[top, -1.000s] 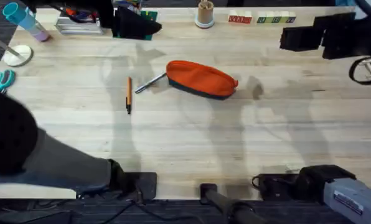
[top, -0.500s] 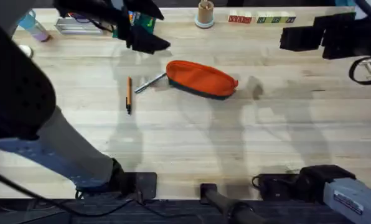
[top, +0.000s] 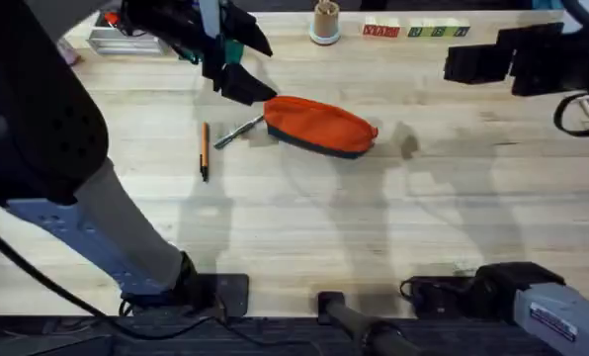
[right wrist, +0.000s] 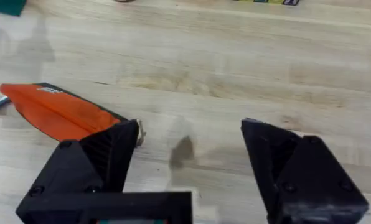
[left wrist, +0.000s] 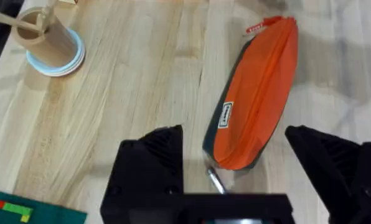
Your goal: Unzip the bag, pick up the pens from the table one at a time and place them inside, then zip the bag closed.
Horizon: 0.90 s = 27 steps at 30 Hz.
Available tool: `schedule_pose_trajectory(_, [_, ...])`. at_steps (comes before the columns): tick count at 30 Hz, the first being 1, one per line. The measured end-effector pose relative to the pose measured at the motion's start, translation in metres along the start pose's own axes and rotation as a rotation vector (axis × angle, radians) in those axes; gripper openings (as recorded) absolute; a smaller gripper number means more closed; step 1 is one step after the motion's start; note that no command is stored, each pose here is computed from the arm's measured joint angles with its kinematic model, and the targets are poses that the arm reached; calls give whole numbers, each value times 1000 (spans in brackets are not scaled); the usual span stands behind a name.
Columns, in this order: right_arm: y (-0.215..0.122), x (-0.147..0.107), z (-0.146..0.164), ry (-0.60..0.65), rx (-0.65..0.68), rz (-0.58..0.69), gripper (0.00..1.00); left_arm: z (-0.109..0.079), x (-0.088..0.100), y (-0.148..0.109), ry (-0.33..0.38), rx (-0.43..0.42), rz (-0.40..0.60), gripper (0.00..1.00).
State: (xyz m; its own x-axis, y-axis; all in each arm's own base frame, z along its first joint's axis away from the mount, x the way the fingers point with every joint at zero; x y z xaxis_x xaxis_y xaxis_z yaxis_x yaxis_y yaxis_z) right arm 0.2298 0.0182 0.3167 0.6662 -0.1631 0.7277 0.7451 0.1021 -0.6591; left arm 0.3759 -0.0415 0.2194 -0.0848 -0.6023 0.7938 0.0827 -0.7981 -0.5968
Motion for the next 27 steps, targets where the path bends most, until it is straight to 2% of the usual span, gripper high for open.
schedule_pose_trajectory(5, [0,0,0,0,0,0,997,-1,0,4,74,-15,38,991])
schedule_pose_trajectory(9, [0,0,0,0,0,0,997,-3,-2,8,85,-39,51,992])
schedule_pose_trajectory(27, [0,0,0,0,0,0,998,-6,-43,42,-57,-177,49,993])
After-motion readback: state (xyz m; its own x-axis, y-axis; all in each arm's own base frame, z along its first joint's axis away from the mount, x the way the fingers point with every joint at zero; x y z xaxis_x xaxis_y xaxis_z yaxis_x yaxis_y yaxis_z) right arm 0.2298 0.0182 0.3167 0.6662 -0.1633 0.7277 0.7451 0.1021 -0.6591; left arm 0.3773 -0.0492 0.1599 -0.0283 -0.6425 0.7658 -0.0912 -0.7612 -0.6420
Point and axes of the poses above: each hand's point on the last joint's axis, 136 mm out from that joint toward the fingers, its own y axis out along the fingers, its own z axis along the line the jaws close on, x = y × z, the point moved 10 cm from there along -y, back along the fingers, and after that the axes turned 12 degrees about y, right-handed, at the moved point
